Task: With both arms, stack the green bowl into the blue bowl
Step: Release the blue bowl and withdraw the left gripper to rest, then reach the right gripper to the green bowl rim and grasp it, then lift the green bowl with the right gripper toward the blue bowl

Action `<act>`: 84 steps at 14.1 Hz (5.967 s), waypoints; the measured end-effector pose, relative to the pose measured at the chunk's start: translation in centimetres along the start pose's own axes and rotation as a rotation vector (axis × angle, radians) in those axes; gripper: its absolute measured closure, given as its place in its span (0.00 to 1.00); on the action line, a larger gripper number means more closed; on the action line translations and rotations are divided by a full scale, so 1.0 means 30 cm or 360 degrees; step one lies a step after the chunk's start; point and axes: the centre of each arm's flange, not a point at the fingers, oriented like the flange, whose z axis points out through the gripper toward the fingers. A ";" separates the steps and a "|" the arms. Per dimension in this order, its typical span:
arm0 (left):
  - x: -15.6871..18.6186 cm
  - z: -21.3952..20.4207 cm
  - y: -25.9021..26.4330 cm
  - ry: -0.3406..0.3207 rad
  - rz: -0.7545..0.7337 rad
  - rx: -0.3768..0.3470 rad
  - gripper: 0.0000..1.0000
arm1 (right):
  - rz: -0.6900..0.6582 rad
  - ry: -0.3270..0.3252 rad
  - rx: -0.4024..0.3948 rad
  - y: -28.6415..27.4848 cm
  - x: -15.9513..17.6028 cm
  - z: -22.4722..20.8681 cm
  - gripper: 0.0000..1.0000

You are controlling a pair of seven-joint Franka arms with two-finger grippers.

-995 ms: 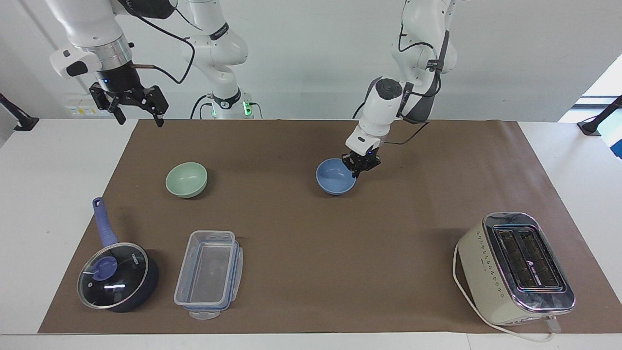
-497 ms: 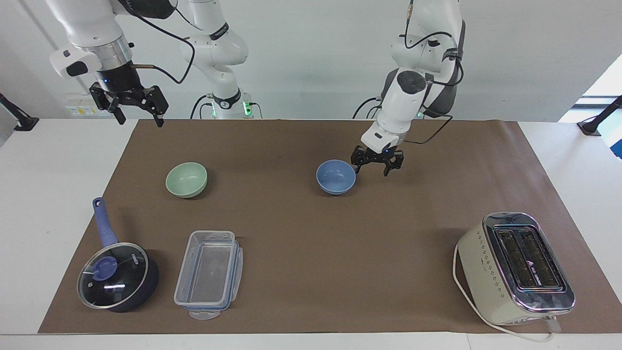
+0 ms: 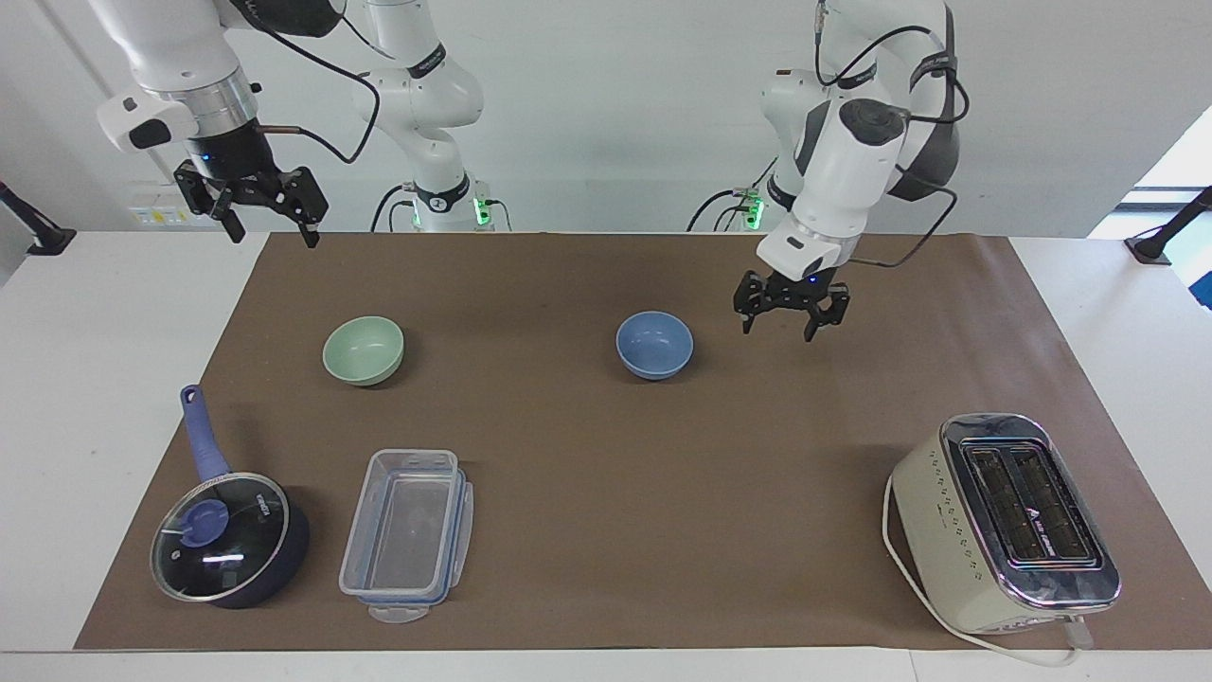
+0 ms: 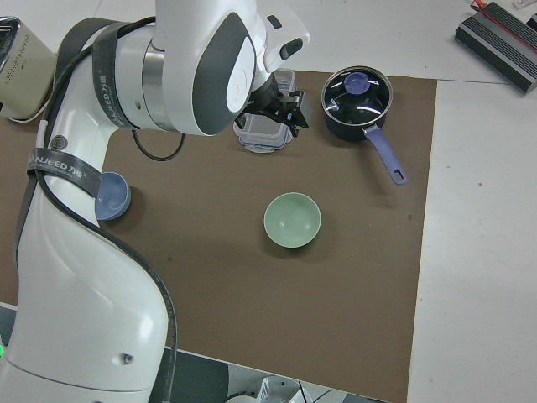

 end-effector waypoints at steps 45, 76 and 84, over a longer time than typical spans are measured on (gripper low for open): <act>-0.062 -0.313 -0.370 -0.0296 -0.0030 0.0011 0.00 | -0.0239 -0.0168 0.0027 0.180 -0.143 1.081 0.89; -0.063 -0.315 -0.369 -0.0295 -0.0030 0.0011 0.00 | 0.0098 -0.0079 0.0227 -1.009 -0.212 0.600 0.95; -0.063 -0.315 -0.369 -0.0295 -0.0030 0.0011 0.00 | 0.0269 -0.0074 0.0252 -1.376 -0.320 0.774 0.95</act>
